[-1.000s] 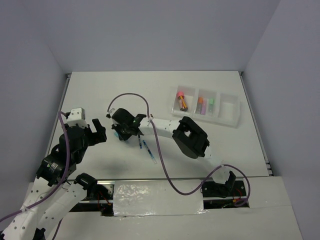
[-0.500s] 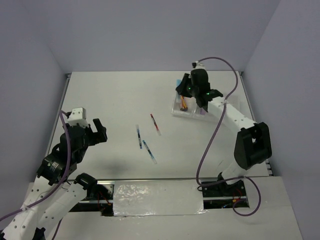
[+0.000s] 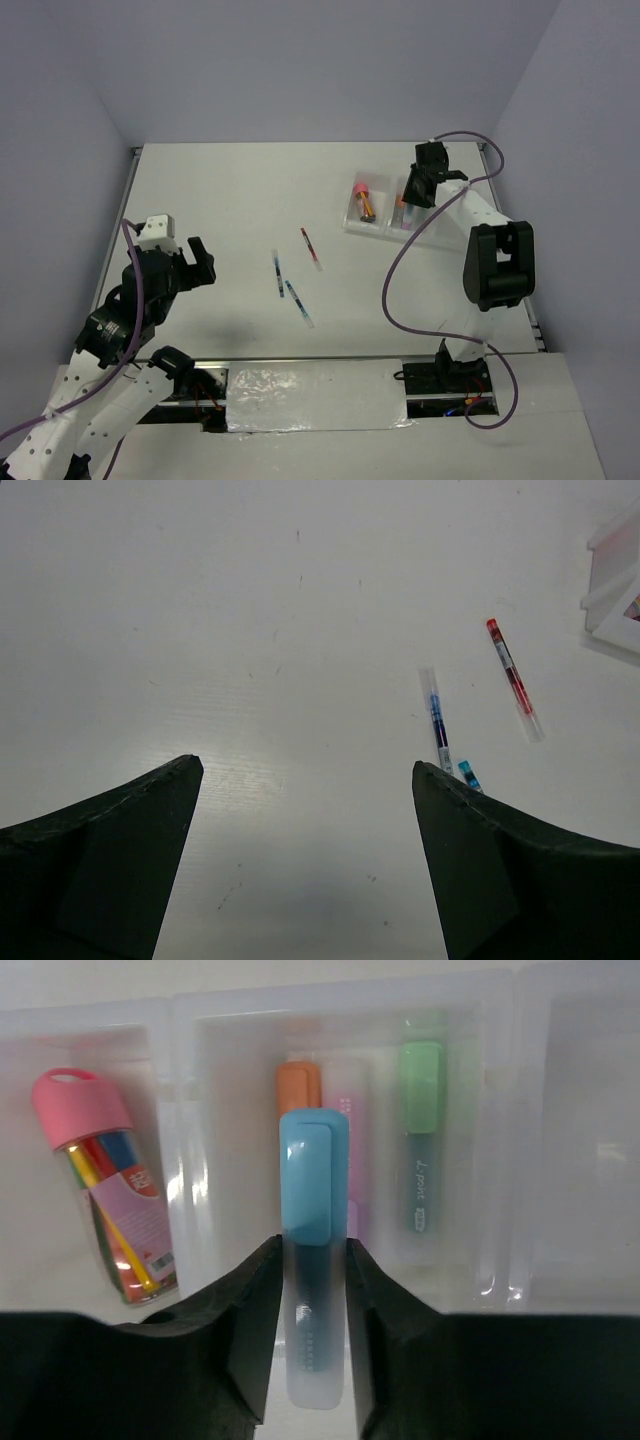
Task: Sort the stationery into containers
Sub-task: Place the pen in the storage box, then pick up the pen from the center of the board.
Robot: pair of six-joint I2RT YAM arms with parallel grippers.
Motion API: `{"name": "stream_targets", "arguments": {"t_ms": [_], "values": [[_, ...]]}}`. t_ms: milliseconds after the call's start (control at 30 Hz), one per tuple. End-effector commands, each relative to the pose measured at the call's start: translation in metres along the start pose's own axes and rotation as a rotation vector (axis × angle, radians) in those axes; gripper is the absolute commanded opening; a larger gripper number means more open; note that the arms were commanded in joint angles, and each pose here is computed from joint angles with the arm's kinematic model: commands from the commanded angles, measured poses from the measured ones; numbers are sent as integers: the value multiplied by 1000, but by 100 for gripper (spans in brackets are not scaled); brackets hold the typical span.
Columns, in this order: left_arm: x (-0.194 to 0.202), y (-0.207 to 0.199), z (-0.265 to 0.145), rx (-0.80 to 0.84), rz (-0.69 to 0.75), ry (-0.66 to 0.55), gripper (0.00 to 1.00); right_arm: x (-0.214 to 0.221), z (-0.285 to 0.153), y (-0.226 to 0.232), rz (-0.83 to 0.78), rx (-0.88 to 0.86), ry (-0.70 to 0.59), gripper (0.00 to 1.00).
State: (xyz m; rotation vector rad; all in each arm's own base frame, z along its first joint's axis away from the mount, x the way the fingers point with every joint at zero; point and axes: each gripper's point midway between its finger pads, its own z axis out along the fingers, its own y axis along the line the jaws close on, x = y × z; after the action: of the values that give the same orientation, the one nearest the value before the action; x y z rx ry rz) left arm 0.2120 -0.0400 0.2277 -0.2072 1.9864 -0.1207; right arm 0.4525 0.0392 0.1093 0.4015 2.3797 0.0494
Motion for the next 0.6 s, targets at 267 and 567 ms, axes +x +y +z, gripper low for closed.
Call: {"name": "stream_targets", "arguments": {"t_ms": [267, 567], "values": [[-7, -8, 3, 29, 1, -20, 99, -23, -37, 24, -38, -72, -130, 79], [-7, -8, 4, 24, 1, -16, 99, 115, -95, 189, -411, -462, -79, 59]]}}
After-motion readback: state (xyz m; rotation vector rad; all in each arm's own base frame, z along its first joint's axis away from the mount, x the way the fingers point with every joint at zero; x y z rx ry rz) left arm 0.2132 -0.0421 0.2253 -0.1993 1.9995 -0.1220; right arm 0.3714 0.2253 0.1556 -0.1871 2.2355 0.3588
